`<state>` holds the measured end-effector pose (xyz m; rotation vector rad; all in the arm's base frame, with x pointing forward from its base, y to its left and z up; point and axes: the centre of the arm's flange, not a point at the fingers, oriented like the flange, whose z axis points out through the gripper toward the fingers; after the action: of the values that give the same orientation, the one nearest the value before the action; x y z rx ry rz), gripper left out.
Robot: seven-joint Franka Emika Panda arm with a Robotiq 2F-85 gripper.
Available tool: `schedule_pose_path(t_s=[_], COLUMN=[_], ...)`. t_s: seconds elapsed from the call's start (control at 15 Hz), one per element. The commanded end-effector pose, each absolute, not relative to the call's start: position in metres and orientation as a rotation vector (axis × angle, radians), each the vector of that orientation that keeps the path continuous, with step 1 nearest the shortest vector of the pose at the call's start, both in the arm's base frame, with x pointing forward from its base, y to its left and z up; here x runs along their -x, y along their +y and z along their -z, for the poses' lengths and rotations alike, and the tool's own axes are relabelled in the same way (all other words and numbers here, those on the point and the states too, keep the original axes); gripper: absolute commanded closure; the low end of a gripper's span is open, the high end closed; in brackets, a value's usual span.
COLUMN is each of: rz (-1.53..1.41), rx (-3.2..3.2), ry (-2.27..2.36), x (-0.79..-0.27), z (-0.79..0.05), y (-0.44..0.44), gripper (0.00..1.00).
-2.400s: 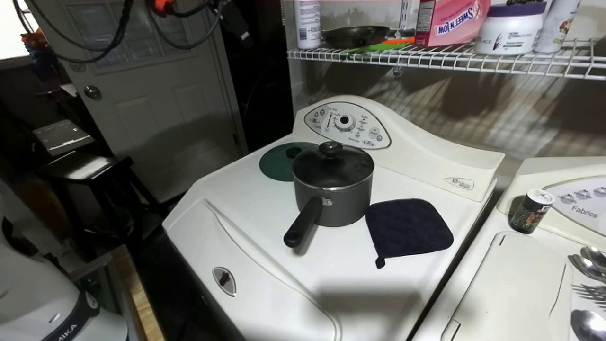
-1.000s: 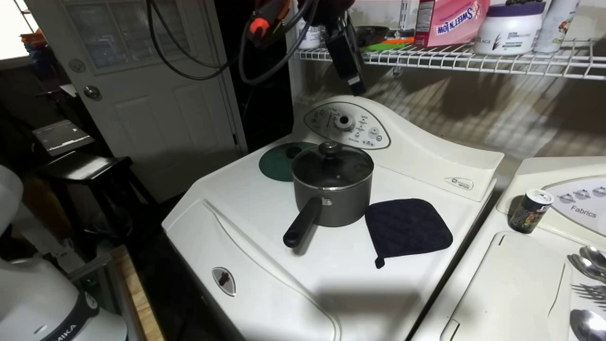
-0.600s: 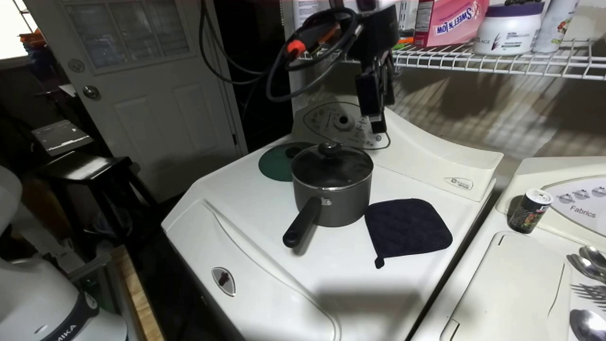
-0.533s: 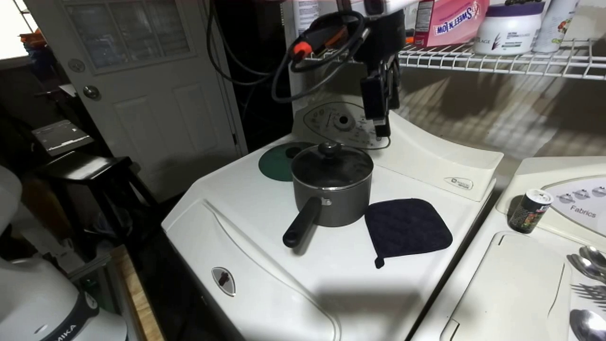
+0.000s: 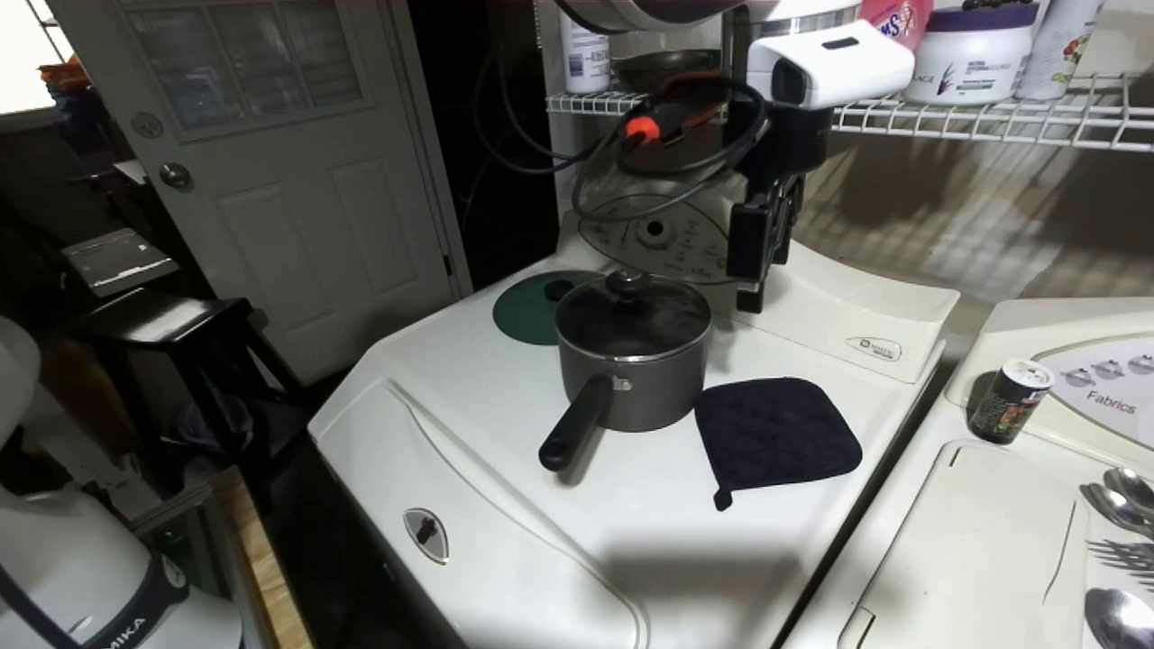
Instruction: Use the black pot holder to remove the glass lid from the pot.
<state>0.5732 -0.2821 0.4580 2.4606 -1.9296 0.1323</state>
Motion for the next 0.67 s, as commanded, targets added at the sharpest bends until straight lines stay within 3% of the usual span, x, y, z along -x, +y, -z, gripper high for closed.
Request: schedule_pose_path(t_s=[0.0, 0.6], rz=[0.03, 0.124], rx=[-2.453, -2.422], ry=[-1.974, -2.069], x=[-0.593, -0.584], z=[-0.437, -0.375], y=[-0.302, -0.328], gripper=[0.0, 0.0])
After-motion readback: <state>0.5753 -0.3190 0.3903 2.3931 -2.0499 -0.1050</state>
